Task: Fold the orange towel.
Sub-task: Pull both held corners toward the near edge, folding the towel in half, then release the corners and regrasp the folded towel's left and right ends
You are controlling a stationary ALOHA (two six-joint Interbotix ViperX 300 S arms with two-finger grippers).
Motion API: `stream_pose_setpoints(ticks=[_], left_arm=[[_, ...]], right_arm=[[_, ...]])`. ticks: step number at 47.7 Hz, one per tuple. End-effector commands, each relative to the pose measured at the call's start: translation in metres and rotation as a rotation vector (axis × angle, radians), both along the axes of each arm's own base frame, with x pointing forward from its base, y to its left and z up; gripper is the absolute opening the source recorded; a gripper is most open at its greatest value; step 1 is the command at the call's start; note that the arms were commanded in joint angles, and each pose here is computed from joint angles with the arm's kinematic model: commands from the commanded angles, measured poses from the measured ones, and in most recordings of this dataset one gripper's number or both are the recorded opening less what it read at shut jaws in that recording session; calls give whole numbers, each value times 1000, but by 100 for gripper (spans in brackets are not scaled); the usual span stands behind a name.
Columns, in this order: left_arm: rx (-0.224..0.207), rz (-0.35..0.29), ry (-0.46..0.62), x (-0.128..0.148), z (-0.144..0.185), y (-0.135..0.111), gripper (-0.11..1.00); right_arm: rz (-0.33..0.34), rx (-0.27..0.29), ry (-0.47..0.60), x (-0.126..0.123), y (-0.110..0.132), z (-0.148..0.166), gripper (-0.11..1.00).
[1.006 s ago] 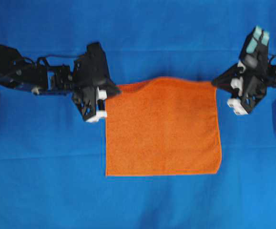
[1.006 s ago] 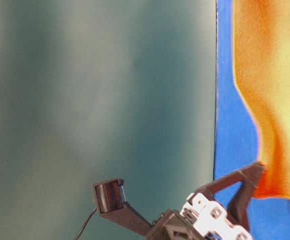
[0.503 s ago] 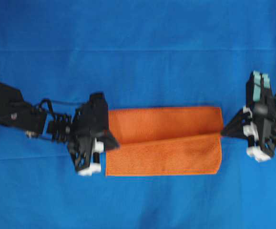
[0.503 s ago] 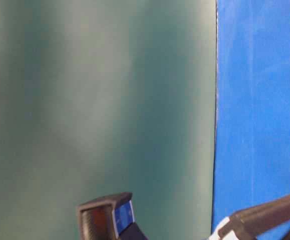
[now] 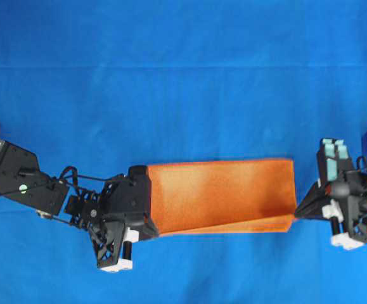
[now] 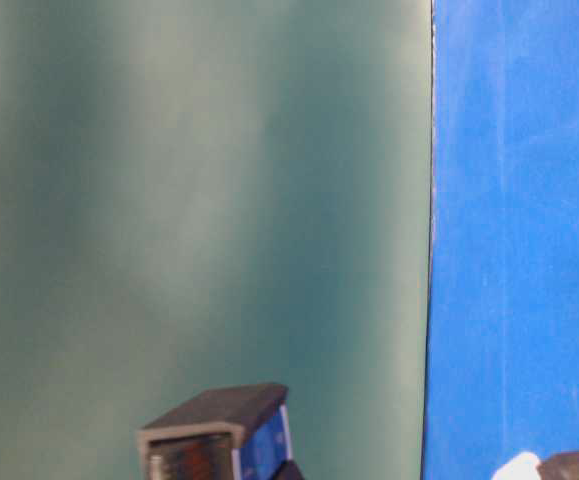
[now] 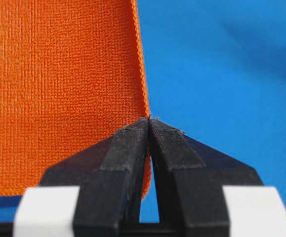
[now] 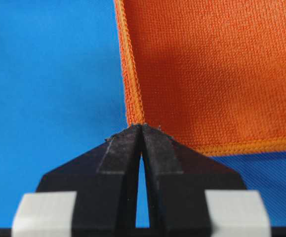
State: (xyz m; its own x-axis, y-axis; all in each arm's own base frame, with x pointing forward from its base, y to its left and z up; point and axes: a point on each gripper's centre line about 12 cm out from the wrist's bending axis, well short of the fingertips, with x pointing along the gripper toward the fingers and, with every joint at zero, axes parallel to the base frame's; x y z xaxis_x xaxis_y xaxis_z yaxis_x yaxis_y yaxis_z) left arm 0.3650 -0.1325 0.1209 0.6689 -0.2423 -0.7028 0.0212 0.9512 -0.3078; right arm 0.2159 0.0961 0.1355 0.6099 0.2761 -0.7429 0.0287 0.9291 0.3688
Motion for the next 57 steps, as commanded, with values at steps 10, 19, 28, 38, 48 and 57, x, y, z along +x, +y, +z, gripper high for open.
stream_pose_setpoints(ticks=[10,19,28,38,48,57], left_arm=[[10,-16,9,-2,1,-3,3],[8,-16,4,1,1,-4,3],[5,-16,-4,2,2,-4,17],[4,-7,-18,5,7,-1,62],[16,24,-25,2,26,19,64],[69,56,-28,2,31,52,64]], right_arm=[[6,-7,24,13,8,-4,1],[14,-11,32,15,11,-6,1],[12,-7,32,15,12,-5,3],[8,-2,26,15,11,-3,54],[-12,10,-33,15,2,15,61],[-98,-55,-40,19,-34,19,62]])
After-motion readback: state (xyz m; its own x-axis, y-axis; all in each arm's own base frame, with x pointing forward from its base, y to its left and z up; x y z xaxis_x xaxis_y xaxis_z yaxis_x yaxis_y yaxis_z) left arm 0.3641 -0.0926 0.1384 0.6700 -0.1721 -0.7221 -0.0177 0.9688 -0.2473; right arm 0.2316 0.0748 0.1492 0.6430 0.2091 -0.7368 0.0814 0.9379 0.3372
